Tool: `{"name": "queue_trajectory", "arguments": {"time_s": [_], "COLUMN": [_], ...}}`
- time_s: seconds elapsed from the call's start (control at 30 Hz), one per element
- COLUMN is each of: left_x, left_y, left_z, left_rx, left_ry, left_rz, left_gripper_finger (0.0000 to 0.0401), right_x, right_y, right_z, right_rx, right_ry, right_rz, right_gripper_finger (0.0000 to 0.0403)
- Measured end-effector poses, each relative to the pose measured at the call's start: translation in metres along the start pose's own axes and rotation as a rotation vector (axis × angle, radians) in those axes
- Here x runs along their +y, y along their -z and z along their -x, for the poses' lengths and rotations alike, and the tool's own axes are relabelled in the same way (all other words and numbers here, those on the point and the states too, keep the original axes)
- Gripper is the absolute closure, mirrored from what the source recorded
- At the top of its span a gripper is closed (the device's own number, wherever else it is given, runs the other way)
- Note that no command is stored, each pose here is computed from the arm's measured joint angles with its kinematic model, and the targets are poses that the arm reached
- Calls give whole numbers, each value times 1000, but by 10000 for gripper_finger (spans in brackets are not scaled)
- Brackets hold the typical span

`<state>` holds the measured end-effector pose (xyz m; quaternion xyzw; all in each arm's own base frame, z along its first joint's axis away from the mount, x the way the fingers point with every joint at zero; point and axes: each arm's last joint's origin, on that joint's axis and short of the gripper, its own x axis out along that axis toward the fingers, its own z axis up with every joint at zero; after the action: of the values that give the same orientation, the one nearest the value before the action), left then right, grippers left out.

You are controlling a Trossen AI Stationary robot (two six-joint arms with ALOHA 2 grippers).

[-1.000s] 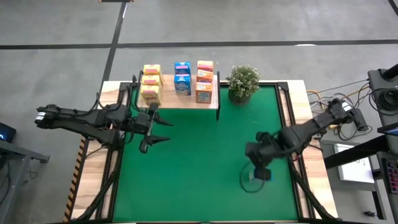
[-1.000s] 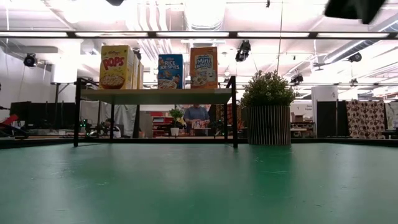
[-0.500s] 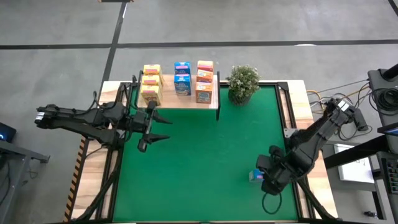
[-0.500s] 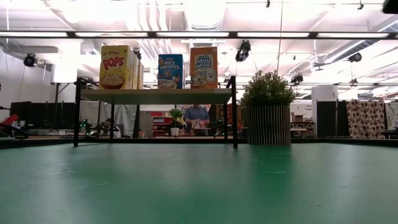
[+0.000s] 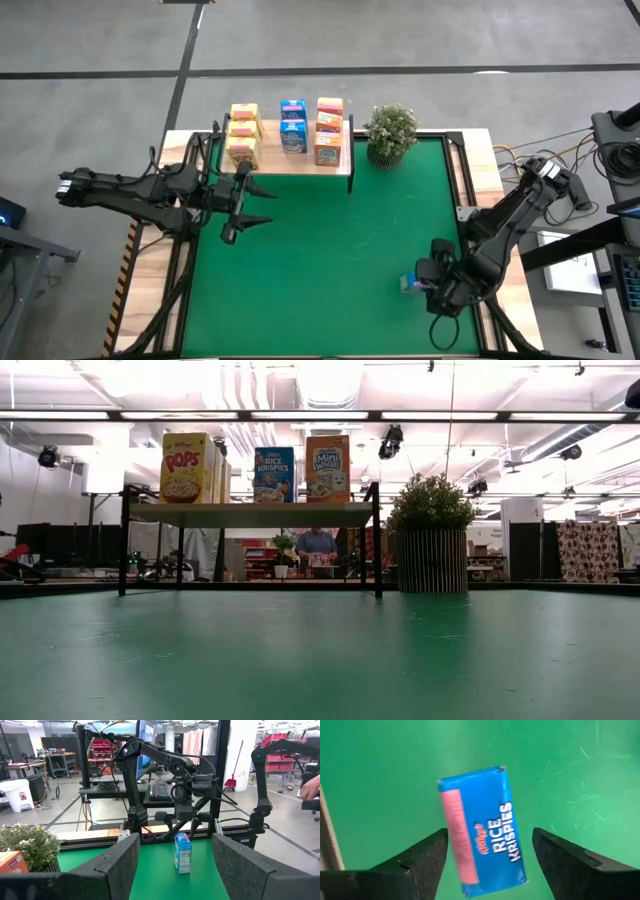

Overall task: Stack cereal on shelf
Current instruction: Put the blue cereal box on the shelf

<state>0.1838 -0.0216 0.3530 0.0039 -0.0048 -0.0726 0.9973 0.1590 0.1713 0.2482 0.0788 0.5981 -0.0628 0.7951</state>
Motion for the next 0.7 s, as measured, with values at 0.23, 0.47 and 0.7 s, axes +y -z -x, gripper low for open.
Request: {"name": "queue_trajectory", "arguments": {"time_s": [0.23, 0.47, 0.7], "left_x": [0, 0, 0], "left_y": [0, 0, 0], "left_z": [0, 0, 0], "left_rx": [-5, -5, -1], "left_ry": [0, 0, 0], "left_rz": [-13, -13, -13], "left_gripper_finger": [170, 170, 170], "right_x": [-2, 3, 4], "right_y": [3, -3, -3], "right_z": [-6, 4, 4], "right_rx": [9, -16, -19], "right_ry": [7, -31, -35], "right_rz": [5, 33, 38], "right_gripper_finger": [147, 199, 234]}}
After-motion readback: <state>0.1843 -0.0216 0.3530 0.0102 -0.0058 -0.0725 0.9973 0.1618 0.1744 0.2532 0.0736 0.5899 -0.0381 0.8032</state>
